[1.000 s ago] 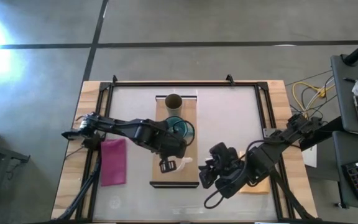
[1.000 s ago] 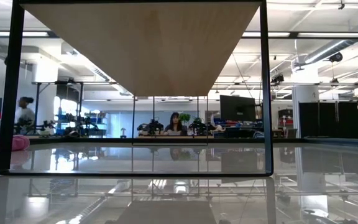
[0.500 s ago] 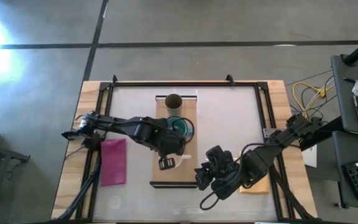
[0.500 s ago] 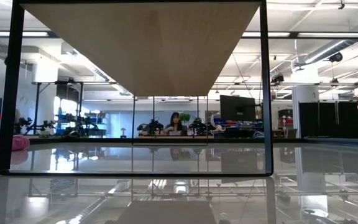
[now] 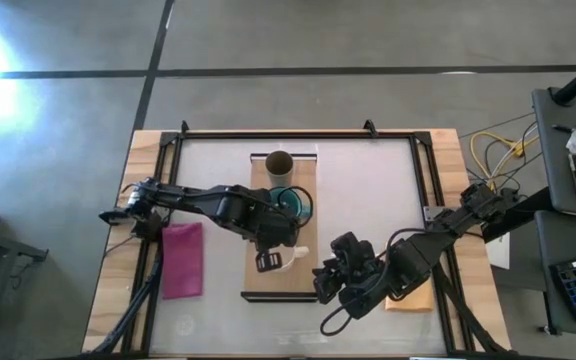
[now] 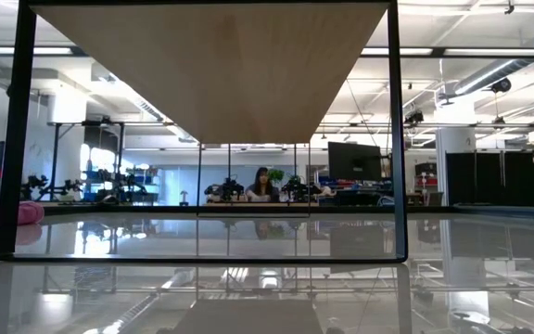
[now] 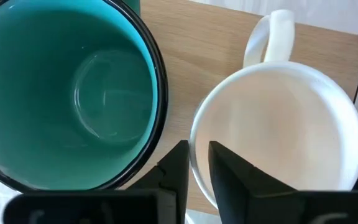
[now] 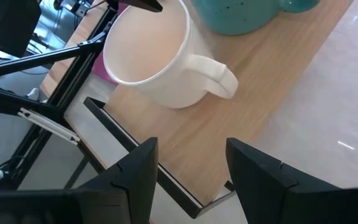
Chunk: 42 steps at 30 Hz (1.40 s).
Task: Stack small to large cups/mugs on shelf
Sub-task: Put the white mug on the shelf, then return to Home Position
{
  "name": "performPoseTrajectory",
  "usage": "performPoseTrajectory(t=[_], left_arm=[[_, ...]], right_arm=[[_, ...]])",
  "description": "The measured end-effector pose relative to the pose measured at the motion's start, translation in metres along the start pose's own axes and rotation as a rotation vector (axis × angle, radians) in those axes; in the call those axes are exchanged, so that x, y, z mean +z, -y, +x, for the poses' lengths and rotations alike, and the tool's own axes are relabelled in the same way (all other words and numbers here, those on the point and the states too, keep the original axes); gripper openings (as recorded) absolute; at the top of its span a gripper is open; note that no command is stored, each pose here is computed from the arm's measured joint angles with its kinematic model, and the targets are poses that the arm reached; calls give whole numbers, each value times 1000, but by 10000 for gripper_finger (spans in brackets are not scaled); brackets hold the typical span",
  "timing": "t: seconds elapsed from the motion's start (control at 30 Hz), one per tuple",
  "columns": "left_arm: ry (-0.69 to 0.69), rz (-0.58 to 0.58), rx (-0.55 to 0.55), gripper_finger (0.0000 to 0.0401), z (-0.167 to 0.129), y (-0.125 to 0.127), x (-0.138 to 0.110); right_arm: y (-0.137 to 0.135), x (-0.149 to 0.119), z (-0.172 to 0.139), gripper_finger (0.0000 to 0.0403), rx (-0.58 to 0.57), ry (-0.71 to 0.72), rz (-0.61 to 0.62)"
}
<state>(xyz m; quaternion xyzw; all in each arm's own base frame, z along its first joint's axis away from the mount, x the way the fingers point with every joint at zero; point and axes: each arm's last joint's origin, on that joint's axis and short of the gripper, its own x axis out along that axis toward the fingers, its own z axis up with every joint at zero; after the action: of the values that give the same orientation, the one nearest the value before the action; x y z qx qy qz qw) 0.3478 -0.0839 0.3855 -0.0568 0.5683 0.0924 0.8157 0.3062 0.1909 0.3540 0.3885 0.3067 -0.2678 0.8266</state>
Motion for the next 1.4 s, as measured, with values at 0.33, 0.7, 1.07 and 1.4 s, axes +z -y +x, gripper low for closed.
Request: performPoseTrajectory(t=[0.33, 0.7, 1.07, 1.4], left_arm=[[82, 8, -33, 48, -32, -10, -8], [348, -132, -342, 48, -132, -36, -53], [996, 394, -688, 48, -160, 10, -78], [1213, 394, -633, 48, -106, -42, -96]], right_arm=[[1, 5, -6, 182, 12, 3, -52], [-4, 74, -104, 183, 331, 53, -276], [-35, 61, -119, 183, 812, 235, -738], [21, 108, -71, 183, 966, 293, -760]])
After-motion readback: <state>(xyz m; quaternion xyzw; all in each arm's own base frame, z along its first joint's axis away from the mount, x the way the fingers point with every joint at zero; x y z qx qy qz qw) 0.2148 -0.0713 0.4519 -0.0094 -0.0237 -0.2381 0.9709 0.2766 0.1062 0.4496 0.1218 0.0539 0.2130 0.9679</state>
